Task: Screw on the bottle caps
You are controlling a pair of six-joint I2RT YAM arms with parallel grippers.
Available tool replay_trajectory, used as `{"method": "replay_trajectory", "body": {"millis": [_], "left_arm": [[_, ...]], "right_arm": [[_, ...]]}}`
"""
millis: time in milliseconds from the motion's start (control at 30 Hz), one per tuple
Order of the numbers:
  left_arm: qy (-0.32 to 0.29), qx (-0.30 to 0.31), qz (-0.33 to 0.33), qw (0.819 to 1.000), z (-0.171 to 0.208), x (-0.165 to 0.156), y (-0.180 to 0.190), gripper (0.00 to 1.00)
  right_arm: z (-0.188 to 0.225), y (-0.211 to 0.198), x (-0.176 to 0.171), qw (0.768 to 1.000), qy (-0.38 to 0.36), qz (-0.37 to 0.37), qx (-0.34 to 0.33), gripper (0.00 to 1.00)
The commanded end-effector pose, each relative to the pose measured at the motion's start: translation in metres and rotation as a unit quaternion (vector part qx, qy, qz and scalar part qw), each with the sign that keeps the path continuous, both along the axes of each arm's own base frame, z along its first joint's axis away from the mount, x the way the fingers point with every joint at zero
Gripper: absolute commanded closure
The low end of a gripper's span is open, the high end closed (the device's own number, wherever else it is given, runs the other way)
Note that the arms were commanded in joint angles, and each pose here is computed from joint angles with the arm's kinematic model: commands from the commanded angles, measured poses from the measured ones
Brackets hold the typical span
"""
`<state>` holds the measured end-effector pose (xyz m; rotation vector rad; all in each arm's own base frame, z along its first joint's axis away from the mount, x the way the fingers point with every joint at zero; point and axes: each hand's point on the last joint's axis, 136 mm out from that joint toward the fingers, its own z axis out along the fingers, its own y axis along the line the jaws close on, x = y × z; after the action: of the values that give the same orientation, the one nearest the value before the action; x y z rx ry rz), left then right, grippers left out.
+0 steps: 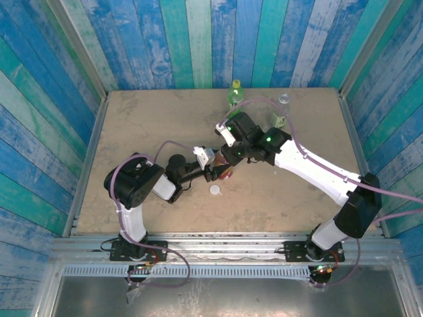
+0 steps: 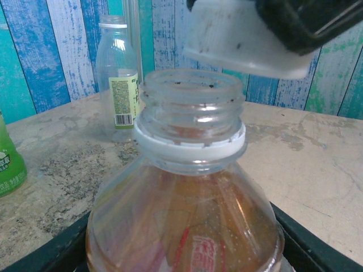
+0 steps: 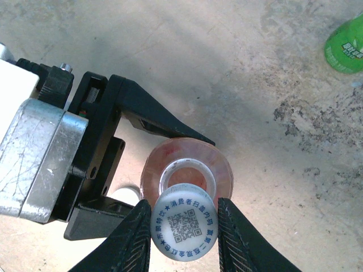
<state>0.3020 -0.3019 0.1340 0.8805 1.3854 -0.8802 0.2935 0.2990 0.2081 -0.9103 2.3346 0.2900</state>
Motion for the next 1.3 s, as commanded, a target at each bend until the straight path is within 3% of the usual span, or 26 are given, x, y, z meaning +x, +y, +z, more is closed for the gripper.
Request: {"method": "replay_trajectory", "body": {"millis": [0, 1267], "left_arm": [[0.032, 0.02, -0.018, 0.999, -0.02, -0.01, -0.001, 0.43], [0.034, 0.029, -0.02, 0.999, -0.025, -0.011, -0.001, 0.43]], "right_arm": [[-0.003, 0.003, 0.001, 1.0, 0.003, 0.006, -0.011, 0.68], [-0.024, 0.001, 0.003, 0.999, 0.031, -0.003, -0.039, 0.7]]}}
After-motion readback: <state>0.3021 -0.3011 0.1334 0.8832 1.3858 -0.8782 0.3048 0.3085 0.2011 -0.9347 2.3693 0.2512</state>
